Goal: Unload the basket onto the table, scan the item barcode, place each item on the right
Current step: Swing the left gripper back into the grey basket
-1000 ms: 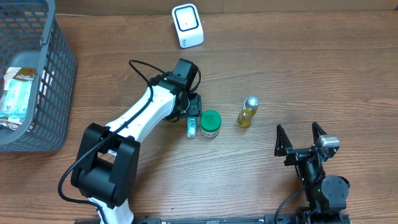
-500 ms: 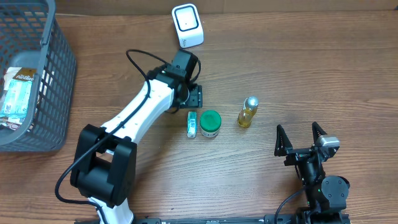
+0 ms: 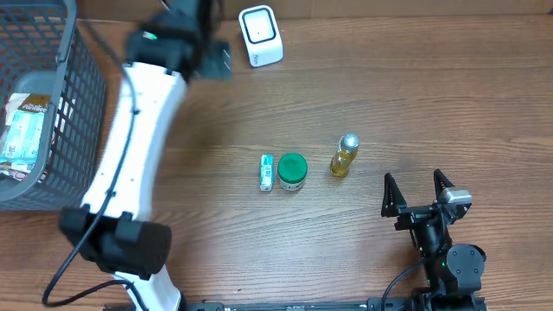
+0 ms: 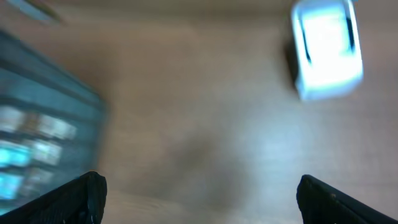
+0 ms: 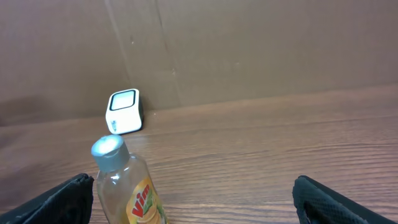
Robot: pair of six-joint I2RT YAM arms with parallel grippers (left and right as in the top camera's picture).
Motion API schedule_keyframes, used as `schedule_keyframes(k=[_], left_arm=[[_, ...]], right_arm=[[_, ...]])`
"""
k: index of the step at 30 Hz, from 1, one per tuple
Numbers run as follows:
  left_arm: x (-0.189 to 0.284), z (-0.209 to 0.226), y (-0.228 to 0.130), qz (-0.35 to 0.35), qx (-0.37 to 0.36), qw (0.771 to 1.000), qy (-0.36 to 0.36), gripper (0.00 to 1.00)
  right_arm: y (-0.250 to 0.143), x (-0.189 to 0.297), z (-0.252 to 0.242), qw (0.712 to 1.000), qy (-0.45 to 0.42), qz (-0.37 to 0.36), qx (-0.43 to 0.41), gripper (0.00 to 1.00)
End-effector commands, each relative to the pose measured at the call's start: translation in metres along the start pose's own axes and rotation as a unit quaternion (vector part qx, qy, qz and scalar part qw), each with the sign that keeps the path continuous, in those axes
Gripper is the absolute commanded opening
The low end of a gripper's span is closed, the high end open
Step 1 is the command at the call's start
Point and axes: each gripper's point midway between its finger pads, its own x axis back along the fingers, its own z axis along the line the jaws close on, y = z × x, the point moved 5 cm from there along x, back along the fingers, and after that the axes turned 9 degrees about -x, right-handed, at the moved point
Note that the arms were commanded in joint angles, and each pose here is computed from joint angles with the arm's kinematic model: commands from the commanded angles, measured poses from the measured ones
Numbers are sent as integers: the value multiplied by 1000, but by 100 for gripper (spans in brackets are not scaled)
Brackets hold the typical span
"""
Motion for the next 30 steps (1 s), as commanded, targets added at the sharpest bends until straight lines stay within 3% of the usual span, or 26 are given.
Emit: schedule_keyframes(k=[1,6,14,22,30], left_arm=[[39,66,32,-65,-3,993,100,100],[57,140,38,-94,66,982,153,100],[35,235,-8,-14,135,966,218,100],[22,295,-50,15,202,964,173,99],[-41,320,-101,135,202,957,158,100]], right_arm=[[-3,-1,-1,1000,-2,1,-1,100],[-3,-1,-1,1000,-2,1,-1,100],[-3,-1,-1,1000,-2,1,-1,100],[-3,-1,-1,1000,-2,1,-1,100],[-3,-1,-1,1000,-2,1,-1,100]])
